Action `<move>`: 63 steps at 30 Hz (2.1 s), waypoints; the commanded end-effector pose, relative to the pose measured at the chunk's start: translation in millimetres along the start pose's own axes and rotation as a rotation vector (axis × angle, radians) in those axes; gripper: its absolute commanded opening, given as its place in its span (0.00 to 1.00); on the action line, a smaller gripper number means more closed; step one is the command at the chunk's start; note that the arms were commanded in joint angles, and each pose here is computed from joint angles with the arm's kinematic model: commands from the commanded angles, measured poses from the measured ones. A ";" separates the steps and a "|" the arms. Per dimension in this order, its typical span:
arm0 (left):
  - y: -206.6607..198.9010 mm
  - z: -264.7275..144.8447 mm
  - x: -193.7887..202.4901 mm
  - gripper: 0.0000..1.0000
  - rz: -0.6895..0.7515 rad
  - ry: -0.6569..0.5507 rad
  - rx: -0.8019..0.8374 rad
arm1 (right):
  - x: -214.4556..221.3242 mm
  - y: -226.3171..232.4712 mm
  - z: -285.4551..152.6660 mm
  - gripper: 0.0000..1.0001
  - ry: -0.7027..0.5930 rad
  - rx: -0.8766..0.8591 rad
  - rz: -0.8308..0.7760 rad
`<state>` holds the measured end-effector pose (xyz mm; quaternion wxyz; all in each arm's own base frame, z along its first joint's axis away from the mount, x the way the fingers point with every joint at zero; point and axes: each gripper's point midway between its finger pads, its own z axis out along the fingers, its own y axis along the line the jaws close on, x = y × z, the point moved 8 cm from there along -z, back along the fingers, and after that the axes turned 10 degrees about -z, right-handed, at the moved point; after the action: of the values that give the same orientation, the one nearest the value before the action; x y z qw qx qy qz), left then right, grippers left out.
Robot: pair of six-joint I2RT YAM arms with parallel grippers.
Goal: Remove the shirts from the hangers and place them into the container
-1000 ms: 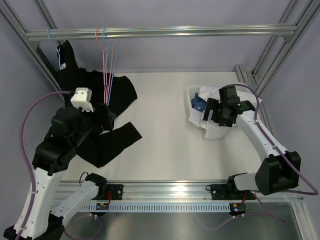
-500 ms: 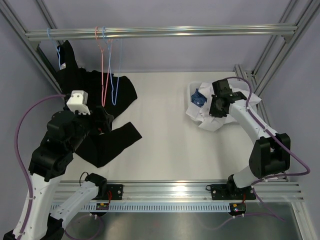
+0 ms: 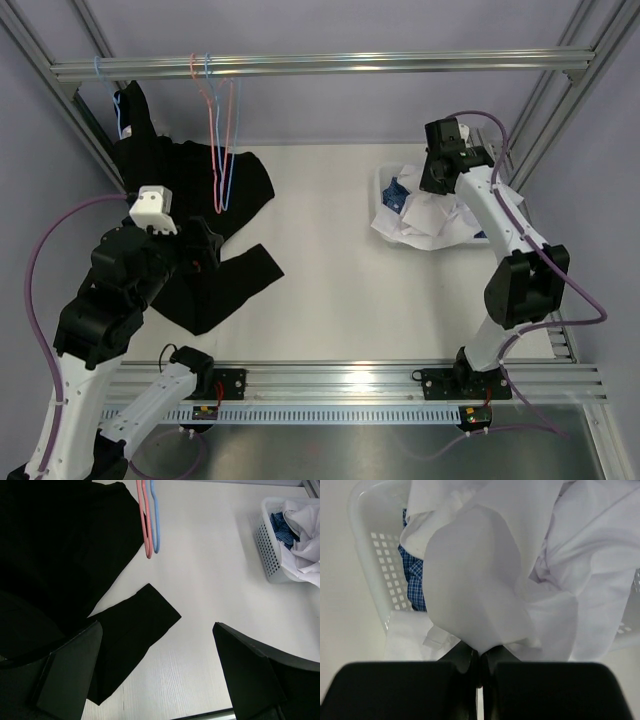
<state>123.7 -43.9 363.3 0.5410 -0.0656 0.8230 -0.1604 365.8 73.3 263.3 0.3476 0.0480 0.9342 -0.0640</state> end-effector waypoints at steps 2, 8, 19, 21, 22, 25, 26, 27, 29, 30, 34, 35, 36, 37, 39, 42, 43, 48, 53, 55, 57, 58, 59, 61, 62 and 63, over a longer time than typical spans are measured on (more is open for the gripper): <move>0.6 -4.4 -5.7 0.99 -0.007 -0.037 -0.007 | -8.7 -0.6 44.5 0.00 0.044 0.005 0.037; 2.0 -5.1 -3.2 0.99 -0.014 -0.029 -0.016 | 29.6 -1.6 123.9 0.02 0.299 -0.050 0.108; -0.9 -1.8 -3.6 0.99 -0.027 -0.032 0.003 | 16.6 -14.2 77.1 0.56 0.220 -0.125 0.119; -1.7 -1.4 -5.3 0.99 -0.028 -0.042 0.007 | -2.1 -12.6 40.2 0.65 0.114 -0.174 0.078; -2.0 -0.9 -5.7 0.99 -0.029 -0.043 0.008 | -6.4 -11.4 29.4 0.68 0.091 -0.190 0.060; -3.7 2.7 -6.6 0.99 -0.025 -0.040 0.015 | -13.5 2.7 -6.5 0.73 0.025 -0.249 -0.036; -4.7 4.9 -6.6 0.99 -0.025 -0.034 0.018 | -14.0 6.1 -17.0 0.73 0.002 -0.270 -0.059; -5.4 6.2 -7.0 0.99 -0.025 -0.034 0.022 | -11.6 12.0 -21.7 0.73 -0.010 -0.303 -0.108; -6.4 8.2 -6.7 0.99 -0.026 -0.030 0.027 | -0.6 34.4 -30.9 0.73 -0.010 -0.391 -0.187; -6.9 9.6 -7.1 0.99 -0.026 -0.030 0.029 | 4.1 39.8 -31.7 0.73 -0.005 -0.397 -0.228; -7.4 10.7 -7.8 0.99 -0.021 -0.028 0.030 | 33.7 69.0 -25.3 0.74 0.046 -0.434 -0.363; -7.4 10.4 -8.3 0.99 -0.018 -0.030 0.030 | 39.1 74.9 -20.8 0.74 0.063 -0.442 -0.383; -7.2 10.0 -8.3 0.99 -0.017 -0.029 0.028 | 42.9 78.4 -18.4 0.74 0.069 -0.441 -0.405; -6.6 10.0 -8.2 0.99 -0.015 -0.030 0.023 | 47.3 82.0 -15.6 0.74 0.079 -0.443 -0.421; -6.0 9.9 -7.6 0.99 -0.011 -0.026 0.020 | 55.5 92.9 -8.8 0.74 0.096 -0.445 -0.457; -5.7 9.2 -6.5 0.99 -0.012 -0.022 0.021 | 61.4 97.6 2.6 0.73 0.118 -0.404 -0.472; -5.9 8.7 -6.5 0.99 -0.014 -0.023 0.023 | 62.0 97.3 5.4 0.72 0.121 -0.395 -0.471; -4.0 6.2 -4.0 0.99 -0.014 -0.021 0.019 | 64.1 96.6 19.3 0.67 0.139 -0.335 -0.489; -2.3 3.4 -3.1 0.99 -0.014 -0.026 0.013 | 65.2 97.8 26.3 0.57 0.153 -0.314 -0.508; -2.1 3.0 -3.1 0.99 -0.014 -0.025 0.011 | 64.7 97.7 25.8 0.48 0.153 -0.315 -0.509; -1.9 2.7 -3.5 0.99 -0.014 -0.025 0.008 | 61.7 96.5 22.6 0.39 0.142 -0.309 -0.509; -1.6 2.0 -3.7 0.99 -0.012 -0.027 0.007 | 59.5 95.1 19.2 0.35 0.134 -0.306 -0.508; -1.6 2.0 -3.8 0.99 -0.014 -0.028 0.006 | 57.7 94.1 16.9 0.31 0.126 -0.303 -0.510; -1.5 1.6 -3.8 0.99 -0.014 -0.029 0.006 | 53.2 91.0 11.9 0.24 0.110 -0.284 -0.509; -1.4 2.3 -3.4 0.99 -0.014 -0.027 0.005 | 49.6 89.3 7.8 0.20 0.095 -0.277 -0.509; -1.3 2.6 -3.0 0.99 -0.013 -0.025 0.004 | 45.6 87.7 5.0 0.17 0.083 -0.267 -0.505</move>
<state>125.8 -44.9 361.0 0.5370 -0.0699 0.8253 -0.1600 340.1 166.0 186.1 0.2329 -0.2274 0.9455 0.0003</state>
